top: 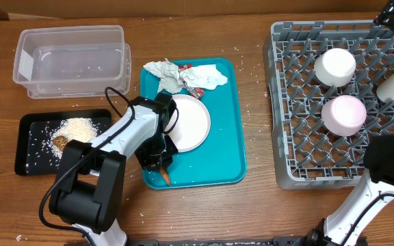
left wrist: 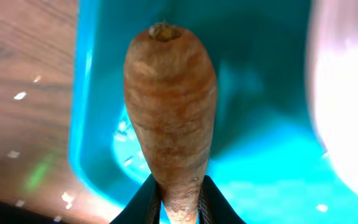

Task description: Sort waste into correct bins and load items into the dishwasher

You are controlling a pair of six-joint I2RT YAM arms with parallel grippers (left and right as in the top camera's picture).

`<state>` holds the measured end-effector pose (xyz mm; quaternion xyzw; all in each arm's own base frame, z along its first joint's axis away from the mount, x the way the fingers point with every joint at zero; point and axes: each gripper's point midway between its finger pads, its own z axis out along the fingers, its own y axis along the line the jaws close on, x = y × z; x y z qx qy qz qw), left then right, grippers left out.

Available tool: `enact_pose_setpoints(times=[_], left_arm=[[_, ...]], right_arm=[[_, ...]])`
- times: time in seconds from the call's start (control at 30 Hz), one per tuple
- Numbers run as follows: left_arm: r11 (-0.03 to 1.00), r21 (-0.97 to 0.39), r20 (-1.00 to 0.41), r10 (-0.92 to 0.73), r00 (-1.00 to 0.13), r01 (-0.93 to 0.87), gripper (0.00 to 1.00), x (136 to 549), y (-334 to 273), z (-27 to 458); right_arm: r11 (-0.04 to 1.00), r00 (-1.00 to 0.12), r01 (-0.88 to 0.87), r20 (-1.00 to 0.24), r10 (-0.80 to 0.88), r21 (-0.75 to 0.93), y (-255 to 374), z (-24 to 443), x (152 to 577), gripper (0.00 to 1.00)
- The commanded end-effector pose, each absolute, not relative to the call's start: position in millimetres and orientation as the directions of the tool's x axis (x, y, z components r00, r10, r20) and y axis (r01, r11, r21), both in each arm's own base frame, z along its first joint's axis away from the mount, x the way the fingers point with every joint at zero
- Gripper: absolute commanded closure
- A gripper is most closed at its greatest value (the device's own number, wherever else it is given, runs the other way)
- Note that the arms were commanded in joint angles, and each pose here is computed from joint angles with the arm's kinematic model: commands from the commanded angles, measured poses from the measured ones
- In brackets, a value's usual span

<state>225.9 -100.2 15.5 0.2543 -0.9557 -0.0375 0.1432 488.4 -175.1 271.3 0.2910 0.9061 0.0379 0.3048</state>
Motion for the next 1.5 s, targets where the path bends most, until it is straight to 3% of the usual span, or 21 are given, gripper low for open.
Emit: enact_pose_setpoints(times=[0.0, 0.3, 0.53, 0.73, 0.9, 1.2, 1.47], left_arm=[[0.883, 0.122, 0.236, -0.470, -0.851, -0.453, 0.83, 235.4, -103.7, 34.6], [0.898, 0.030, 0.093, -0.440, -0.893, -0.439, 0.81, 272.4, -94.1, 101.5], [0.789, 0.022, -0.075, -0.611, -0.788, -0.614, 0.77, 291.4, -9.6, 148.0], [0.682, -0.015, -0.127, -0.727, -0.675, -0.731, 0.74, 302.2, 57.8, 144.4], [0.677, -0.042, -0.181, -0.728, -0.661, -0.735, 0.74, 313.2, 87.0, 127.1], [0.686, -0.024, -0.219, -0.713, -0.666, -0.727, 0.76, 314.1, 99.5, 109.4], [0.751, -0.133, -0.189, -0.660, -0.727, -0.647, 0.75, 323.4, 76.3, 124.0]], right_arm=[[0.831, -0.622, 0.497, -0.565, 0.542, 0.251, -175.3, 288.3, 487.0, 0.00], [0.831, -0.622, 0.497, -0.565, 0.542, 0.251, -175.3, 288.3, 487.0, 0.00], [0.831, -0.622, 0.497, -0.565, 0.542, 0.251, -175.3, 288.1, 487.0, 0.00], [0.831, -0.622, 0.497, -0.565, 0.542, 0.251, -175.3, 288.1, 487.0, 0.00], [0.831, -0.622, 0.497, -0.565, 0.542, 0.251, -175.3, 288.1, 487.0, 0.00], [0.831, -0.622, 0.497, -0.564, 0.542, 0.251, -175.4, 287.7, 487.2, 0.00], [0.831, -0.622, 0.497, -0.564, 0.542, 0.251, -175.4, 287.7, 487.2, 0.00]])
